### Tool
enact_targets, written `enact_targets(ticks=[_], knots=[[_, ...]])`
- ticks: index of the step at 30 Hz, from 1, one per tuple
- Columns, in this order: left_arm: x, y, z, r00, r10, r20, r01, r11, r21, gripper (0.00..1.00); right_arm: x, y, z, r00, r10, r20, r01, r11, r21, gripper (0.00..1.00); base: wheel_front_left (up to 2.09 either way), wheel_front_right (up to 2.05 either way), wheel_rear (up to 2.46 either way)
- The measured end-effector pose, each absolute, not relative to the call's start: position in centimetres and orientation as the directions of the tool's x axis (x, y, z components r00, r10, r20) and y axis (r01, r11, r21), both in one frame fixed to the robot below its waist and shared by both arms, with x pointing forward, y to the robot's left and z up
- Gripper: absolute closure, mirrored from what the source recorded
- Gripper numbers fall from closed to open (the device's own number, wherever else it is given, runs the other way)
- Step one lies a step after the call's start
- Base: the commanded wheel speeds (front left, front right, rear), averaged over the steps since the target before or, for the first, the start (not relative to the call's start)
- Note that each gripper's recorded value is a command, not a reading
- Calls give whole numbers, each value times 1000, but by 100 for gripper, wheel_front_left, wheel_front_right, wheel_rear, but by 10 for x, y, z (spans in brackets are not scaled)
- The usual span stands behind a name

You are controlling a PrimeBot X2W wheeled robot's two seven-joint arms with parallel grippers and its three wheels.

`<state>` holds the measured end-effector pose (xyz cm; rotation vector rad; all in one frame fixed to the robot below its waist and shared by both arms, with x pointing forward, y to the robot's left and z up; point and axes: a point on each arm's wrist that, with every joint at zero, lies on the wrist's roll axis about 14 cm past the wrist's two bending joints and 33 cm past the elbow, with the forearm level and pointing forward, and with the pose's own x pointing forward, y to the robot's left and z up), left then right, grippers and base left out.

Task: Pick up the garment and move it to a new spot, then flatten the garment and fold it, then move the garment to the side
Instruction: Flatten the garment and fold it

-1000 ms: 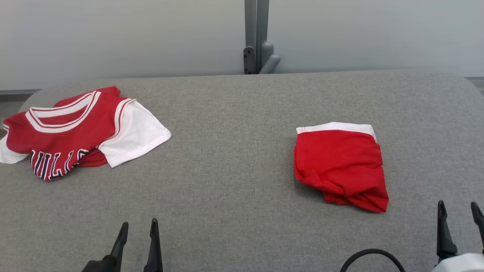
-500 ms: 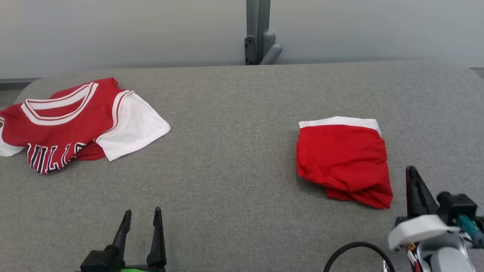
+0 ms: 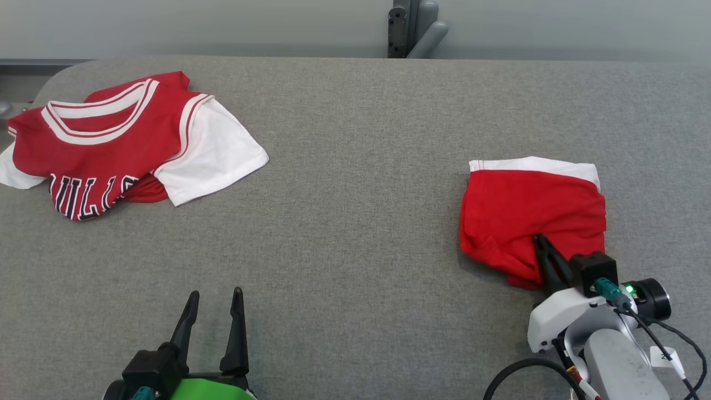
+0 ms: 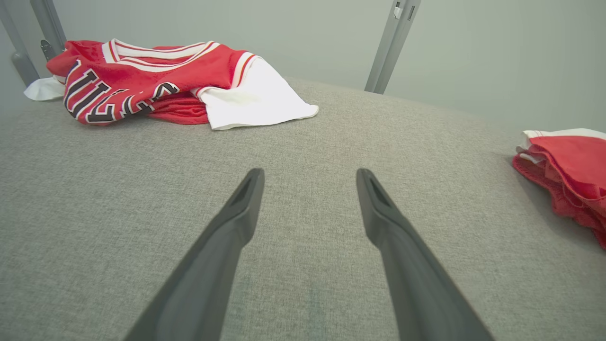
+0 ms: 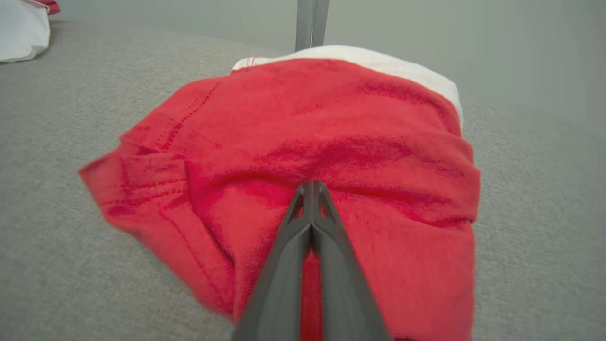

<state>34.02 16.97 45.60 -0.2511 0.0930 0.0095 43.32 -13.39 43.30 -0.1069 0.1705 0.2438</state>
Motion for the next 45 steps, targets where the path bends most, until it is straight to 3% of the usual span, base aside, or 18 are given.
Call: enact_targets(ticks=[23, 30, 33, 34, 35, 36, 37, 45], knots=[[340, 174, 460, 997, 10, -82, -30, 969, -246, 0, 403, -55, 399, 834, 464, -300, -497, 867, -42, 100, 0, 0, 0], [334, 174, 464, 997, 17, -69, -34, 967, -254, 0, 386, -47, 400, 818, 490, -301, -519, 855, -19, 100, 0, 0, 0], [329, 175, 466, 998, 26, -62, -40, 966, -254, 0, 386, -48, 418, 842, 485, -236, -499, 867, 0, 100, 0, 0, 0], [328, 176, 468, 998, 30, -56, -43, 966, -256, 0, 389, -51, 430, 859, 473, -197, -481, 877, 5, 91, 0, 0, 0], [325, 178, 469, 998, 36, -52, -48, 965, -257, 0, 392, -56, 444, 876, 459, -149, -463, 886, 3, 65, 0, 0, 0], [324, 179, 470, 998, 42, -48, -53, 965, -257, 0, 393, -62, 456, 889, 444, -110, -446, 895, 1, 58, 0, 0, 0], [322, 181, 472, 998, 50, -44, -59, 964, -258, 0, 392, -68, 466, 903, 423, -75, -424, 906, 3, 0, 0, 0, 0], [315, 186, 480, 998, 65, -14, -66, 964, -257, 0, 365, -163, 518, 984, 149, 100, -146, 989, -35, 0, 0, 0, 0]])
